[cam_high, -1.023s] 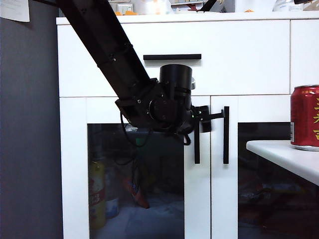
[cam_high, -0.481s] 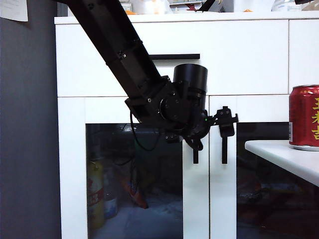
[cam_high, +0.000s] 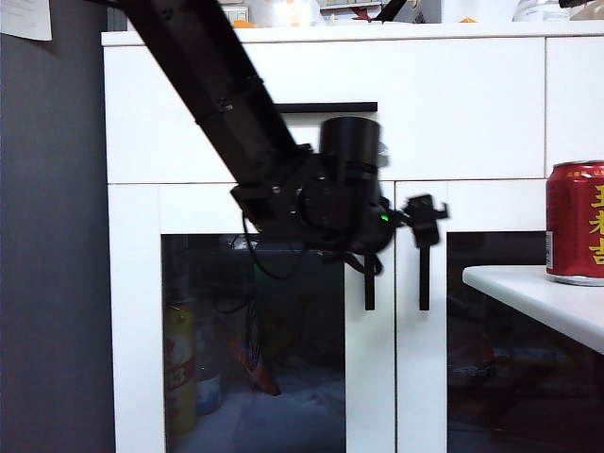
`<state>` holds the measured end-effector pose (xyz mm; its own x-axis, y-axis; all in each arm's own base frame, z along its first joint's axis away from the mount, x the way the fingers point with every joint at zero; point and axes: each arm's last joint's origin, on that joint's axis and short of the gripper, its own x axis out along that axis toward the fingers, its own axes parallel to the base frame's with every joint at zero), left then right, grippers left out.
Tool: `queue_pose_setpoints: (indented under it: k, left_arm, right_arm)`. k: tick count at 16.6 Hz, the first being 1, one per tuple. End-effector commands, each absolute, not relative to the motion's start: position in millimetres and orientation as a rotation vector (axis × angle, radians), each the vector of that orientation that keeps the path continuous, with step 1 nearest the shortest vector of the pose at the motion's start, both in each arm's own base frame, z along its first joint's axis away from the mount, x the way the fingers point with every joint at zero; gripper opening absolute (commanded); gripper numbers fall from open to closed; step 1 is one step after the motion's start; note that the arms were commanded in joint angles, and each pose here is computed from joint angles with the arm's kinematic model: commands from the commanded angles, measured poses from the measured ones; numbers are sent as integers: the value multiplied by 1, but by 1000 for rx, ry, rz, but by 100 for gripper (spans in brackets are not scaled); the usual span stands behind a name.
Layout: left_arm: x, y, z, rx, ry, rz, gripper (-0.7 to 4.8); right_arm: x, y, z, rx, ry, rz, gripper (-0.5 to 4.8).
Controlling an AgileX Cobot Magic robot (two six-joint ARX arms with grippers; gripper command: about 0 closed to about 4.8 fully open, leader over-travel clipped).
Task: Open the left door of the white cabinet, pick up a can of beverage from the table on the right, place it inside the cabinet, and finally close the cabinet door.
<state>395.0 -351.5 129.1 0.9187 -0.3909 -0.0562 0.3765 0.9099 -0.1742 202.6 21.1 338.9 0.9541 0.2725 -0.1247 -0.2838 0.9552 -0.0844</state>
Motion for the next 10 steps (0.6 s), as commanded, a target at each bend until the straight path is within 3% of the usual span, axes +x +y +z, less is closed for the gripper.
queue_pose_setpoints:
  k: [1, 3, 10]
  left_arm:
    - [405, -342, 135, -175, 63, -409, 223]
    - [408, -339, 136, -181, 61, -509, 12]
    - [405, -343, 136, -178, 70, -531, -6]
  right_arm:
    - [202, 21, 342, -106, 86, 277, -5]
    - [203, 21, 342, -106, 89, 277, -5]
    - [204, 21, 341, -104, 95, 279, -5]
